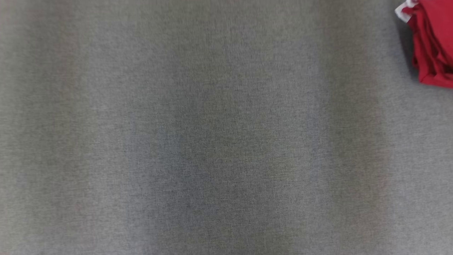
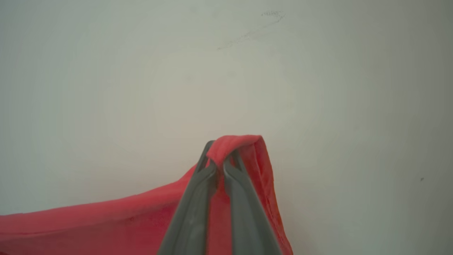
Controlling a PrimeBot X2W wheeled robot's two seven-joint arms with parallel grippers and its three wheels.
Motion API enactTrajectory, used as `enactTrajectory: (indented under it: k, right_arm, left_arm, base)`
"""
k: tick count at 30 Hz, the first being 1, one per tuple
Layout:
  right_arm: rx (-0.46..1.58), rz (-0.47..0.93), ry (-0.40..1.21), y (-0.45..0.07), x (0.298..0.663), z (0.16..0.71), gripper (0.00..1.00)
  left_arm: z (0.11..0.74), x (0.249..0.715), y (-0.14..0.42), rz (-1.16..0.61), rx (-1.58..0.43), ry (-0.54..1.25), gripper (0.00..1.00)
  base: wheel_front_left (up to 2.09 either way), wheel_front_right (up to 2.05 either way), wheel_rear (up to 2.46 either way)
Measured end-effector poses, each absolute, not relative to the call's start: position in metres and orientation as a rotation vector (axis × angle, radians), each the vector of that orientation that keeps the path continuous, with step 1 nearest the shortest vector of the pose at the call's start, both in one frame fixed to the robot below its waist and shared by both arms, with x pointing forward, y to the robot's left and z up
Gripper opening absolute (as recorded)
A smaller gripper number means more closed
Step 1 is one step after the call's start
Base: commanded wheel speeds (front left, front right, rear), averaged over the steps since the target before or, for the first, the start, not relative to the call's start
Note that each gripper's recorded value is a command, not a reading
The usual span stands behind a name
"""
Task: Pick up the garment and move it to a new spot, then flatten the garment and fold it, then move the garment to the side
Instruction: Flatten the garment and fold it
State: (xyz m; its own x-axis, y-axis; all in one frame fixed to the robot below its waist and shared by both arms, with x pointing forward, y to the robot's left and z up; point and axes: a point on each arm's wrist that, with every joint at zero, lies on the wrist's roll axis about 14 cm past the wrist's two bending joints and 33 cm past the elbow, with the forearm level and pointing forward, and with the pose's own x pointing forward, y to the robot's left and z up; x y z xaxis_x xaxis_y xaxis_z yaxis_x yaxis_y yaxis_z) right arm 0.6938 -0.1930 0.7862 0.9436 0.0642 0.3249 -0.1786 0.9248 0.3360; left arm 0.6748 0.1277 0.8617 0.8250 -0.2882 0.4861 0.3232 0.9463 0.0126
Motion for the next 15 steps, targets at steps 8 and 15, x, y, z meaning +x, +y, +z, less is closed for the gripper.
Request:
enactTrajectory:
  k: [8,15]
  right_arm:
    - [0.327,0.138,-0.28,-0.171,0.728,0.748,0.0]
    - [0.307,0.181,-0.195,-0.152,0.739,0.675,0.0]
  left_arm:
    - [0.809,0.72,0.133,-0.285,-0.106,-0.448,0.0]
    - [0.729,0.733,0.126,-0.315,-0.152,-0.405,0.0]
  base:
    - [0.0,0.0,0.0]
    - [0.0,0.0,0.0]
